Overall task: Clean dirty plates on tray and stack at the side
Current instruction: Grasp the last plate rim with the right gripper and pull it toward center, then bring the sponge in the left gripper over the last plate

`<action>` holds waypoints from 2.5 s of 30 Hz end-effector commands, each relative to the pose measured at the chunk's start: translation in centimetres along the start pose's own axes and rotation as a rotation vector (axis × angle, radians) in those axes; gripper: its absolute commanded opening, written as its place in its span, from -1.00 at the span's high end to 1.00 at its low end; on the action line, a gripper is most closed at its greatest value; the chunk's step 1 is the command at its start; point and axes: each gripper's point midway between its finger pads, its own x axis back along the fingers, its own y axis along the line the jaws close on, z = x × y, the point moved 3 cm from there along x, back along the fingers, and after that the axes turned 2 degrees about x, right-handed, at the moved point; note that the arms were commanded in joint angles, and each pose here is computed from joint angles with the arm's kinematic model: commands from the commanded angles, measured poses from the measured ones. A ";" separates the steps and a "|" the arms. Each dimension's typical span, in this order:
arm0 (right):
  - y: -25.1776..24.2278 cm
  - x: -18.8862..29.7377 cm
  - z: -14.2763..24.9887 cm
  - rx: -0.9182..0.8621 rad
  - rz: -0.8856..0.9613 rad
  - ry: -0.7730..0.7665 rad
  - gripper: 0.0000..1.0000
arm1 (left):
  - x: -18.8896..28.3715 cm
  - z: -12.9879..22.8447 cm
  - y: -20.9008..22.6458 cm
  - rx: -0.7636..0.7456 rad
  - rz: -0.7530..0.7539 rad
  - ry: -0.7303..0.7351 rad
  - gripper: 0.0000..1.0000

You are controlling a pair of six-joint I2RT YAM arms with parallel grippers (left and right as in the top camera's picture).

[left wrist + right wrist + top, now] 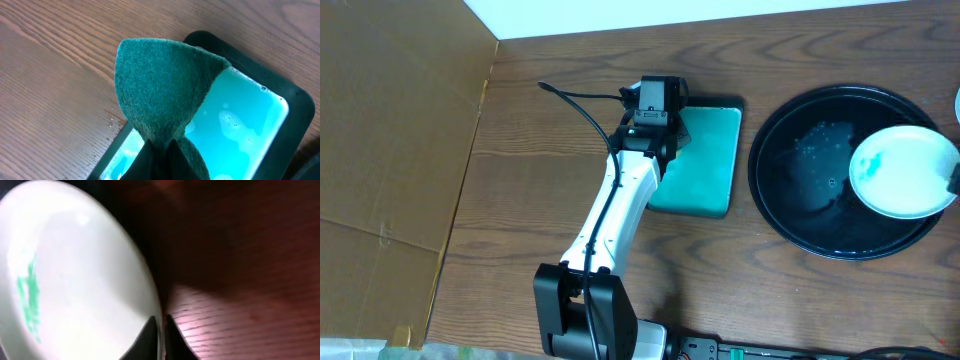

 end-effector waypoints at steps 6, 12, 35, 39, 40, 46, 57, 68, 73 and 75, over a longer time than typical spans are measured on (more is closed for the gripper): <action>2.1 0.2 -1.1 0.019 -0.104 -0.030 0.98 | 0.2 -0.2 0.4 0.022 -0.012 -0.015 0.86; 7.5 2.5 -4.2 0.125 -0.330 -0.106 0.98 | 0.3 0.3 -0.6 0.021 0.057 0.026 0.85; 10.2 -6.2 -0.9 0.238 -0.224 0.000 0.98 | -1.3 2.3 -3.9 -0.125 0.156 0.077 0.85; 9.7 -6.3 -1.0 0.234 -0.188 -0.006 0.98 | -4.0 4.6 -3.6 -0.109 0.101 0.172 0.86; 9.7 -6.3 -1.0 0.235 -0.186 -0.008 0.98 | -4.6 5.0 -3.5 -0.105 0.090 0.188 0.86; 9.7 -6.3 -1.1 0.235 -0.187 -0.010 0.98 | -7.3 6.9 -3.3 -0.118 0.048 0.251 0.86; 9.7 -6.3 -1.2 0.236 -0.189 -0.018 0.98 | -10.5 7.8 -3.5 -0.132 0.027 0.268 0.86; 9.7 -6.3 -1.3 0.235 -0.190 -0.022 0.98 | -1.2 0.5 -4.0 -0.056 0.162 0.049 0.86; 9.7 -6.3 -1.3 0.281 -0.190 -0.025 0.98 | 0.4 1.7 -6.9 -0.051 0.361 0.133 0.86; 9.7 -6.3 -1.3 0.280 -0.189 -0.022 0.98 | 1.1 2.9 -8.8 -0.053 0.466 0.199 0.86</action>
